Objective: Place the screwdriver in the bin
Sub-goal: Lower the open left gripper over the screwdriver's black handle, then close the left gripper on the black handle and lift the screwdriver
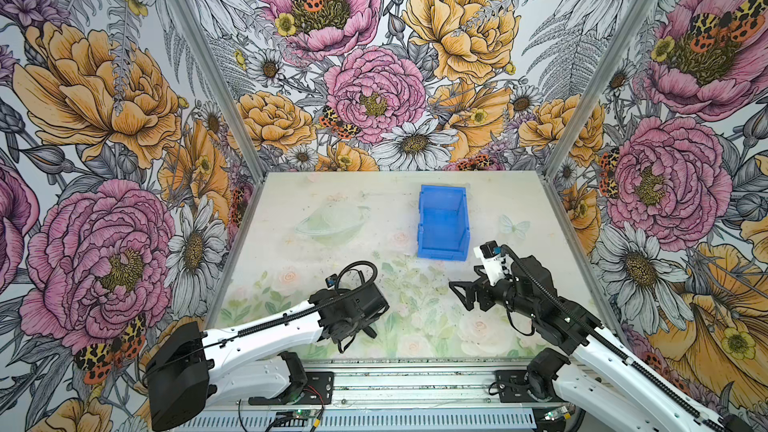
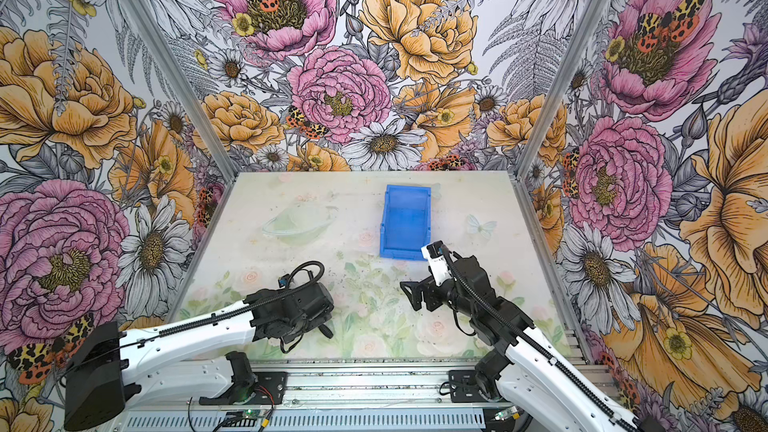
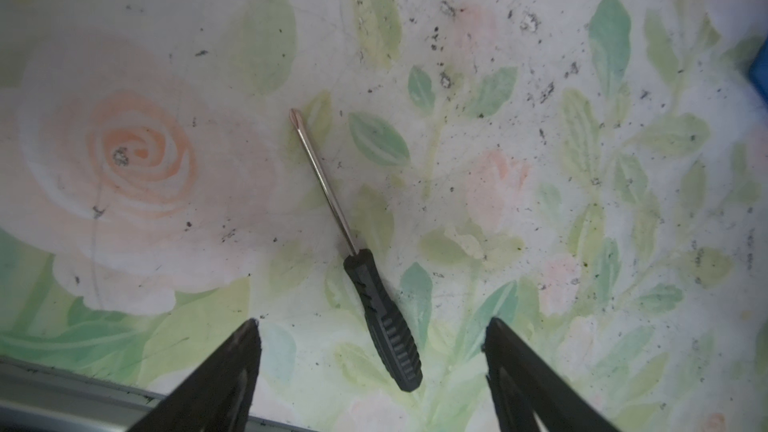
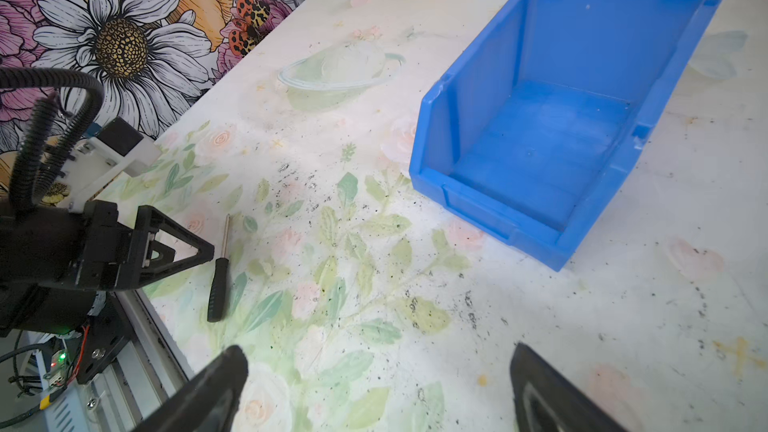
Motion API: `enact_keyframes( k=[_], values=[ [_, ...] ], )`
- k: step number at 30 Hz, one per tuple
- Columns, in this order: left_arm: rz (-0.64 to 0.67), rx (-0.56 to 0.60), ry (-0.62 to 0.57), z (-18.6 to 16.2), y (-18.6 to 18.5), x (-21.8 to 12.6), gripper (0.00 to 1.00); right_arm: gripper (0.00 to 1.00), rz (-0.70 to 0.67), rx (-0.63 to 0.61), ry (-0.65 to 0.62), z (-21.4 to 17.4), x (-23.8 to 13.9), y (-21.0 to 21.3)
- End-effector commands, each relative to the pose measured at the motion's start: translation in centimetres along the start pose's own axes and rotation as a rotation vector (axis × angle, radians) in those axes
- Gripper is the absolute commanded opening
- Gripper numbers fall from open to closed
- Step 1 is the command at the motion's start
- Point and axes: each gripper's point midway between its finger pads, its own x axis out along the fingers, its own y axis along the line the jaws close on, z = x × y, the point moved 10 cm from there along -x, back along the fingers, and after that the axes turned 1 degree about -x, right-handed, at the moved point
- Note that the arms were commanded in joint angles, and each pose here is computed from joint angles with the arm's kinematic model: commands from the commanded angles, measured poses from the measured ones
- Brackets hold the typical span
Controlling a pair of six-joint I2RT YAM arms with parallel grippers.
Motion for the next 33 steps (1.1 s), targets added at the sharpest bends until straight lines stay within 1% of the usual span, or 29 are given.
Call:
enact_keyframes(
  k=[1, 8, 17, 25, 31, 33],
  values=[
    [-0.012, -0.009, -0.01, -0.1, -1.3, 0.0, 0.8, 0.99, 0.017, -0.019, -0.02, 0.3, 0.1, 0.2],
    [0.016, 0.029, 0.009, -0.9, -2.7, 1.4, 0.71, 1.0, 0.031, -0.019, -0.017, 0.2, 0.1, 0.3],
    [0.05, 0.066, 0.044, -2.4, -3.9, 2.9, 0.63, 0.99, 0.029, -0.017, -0.024, 0.2, 0.0, 0.3],
    [0.052, 0.066, 0.07, -3.7, -3.5, 3.9, 0.57, 1.0, 0.017, -0.017, -0.021, 0.2, 0.1, 0.2],
    [0.062, 0.051, 0.071, -3.8, -3.2, 4.2, 0.47, 1.0, 0.02, -0.016, -0.021, 0.2, 0.1, 0.2],
    [0.072, 0.04, 0.072, -3.9, -2.8, 4.4, 0.46, 0.99, 0.02, -0.017, -0.022, 0.2, 0.0, 0.2]
  ],
)
